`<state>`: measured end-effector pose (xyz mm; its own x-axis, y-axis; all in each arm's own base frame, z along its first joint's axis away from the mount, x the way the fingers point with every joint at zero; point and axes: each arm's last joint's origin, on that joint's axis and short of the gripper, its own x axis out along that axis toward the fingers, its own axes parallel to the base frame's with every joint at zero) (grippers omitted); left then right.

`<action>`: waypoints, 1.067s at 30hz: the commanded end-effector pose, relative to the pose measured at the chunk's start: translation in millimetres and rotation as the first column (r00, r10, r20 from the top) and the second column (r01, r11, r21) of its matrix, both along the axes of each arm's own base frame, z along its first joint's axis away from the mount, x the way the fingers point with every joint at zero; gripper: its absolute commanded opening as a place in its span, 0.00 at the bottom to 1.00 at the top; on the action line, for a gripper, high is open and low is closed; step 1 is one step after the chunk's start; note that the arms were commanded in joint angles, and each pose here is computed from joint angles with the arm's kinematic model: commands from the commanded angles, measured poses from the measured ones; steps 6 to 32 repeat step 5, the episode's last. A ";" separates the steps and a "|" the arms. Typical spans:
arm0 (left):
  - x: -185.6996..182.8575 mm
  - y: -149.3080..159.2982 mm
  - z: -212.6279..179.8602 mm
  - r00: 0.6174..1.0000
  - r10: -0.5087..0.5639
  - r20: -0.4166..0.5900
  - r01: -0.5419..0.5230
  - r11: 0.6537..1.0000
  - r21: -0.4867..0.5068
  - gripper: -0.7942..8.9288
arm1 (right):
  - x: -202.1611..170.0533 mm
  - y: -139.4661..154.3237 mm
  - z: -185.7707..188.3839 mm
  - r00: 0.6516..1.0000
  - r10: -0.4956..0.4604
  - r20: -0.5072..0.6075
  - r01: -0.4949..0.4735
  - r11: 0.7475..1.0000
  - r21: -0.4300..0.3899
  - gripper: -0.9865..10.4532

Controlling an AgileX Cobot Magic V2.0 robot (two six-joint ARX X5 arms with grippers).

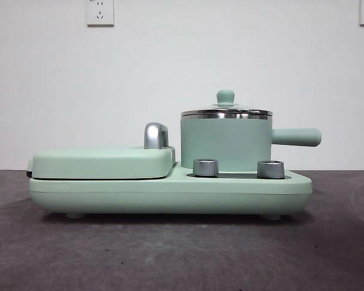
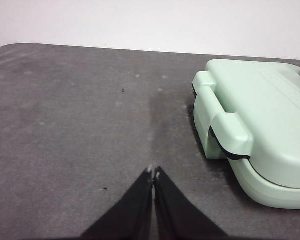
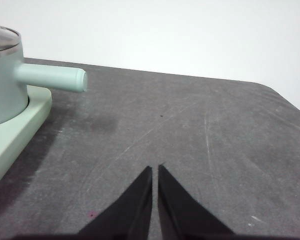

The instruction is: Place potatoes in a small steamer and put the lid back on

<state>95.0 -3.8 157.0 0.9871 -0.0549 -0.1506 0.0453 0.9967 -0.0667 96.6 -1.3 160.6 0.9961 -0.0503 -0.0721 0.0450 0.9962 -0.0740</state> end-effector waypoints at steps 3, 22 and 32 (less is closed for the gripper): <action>1.2 0.1 -4.8 1.000 0.003 -0.004 -0.003 1.000 -0.001 0.09 | 0.3 -0.1 -0.4 1.000 -0.001 0.008 0.001 1.000 0.013 0.10; 1.2 0.1 -4.8 1.000 0.003 -0.004 -0.003 1.000 -0.001 0.09 | 0.3 -0.1 -0.4 1.000 -0.001 0.008 0.001 1.000 0.013 0.10; 1.2 0.1 -4.8 1.000 0.003 -0.004 -0.003 1.000 -0.001 0.09 | 0.3 -0.1 -0.4 1.000 -0.001 0.008 0.001 1.000 0.013 0.10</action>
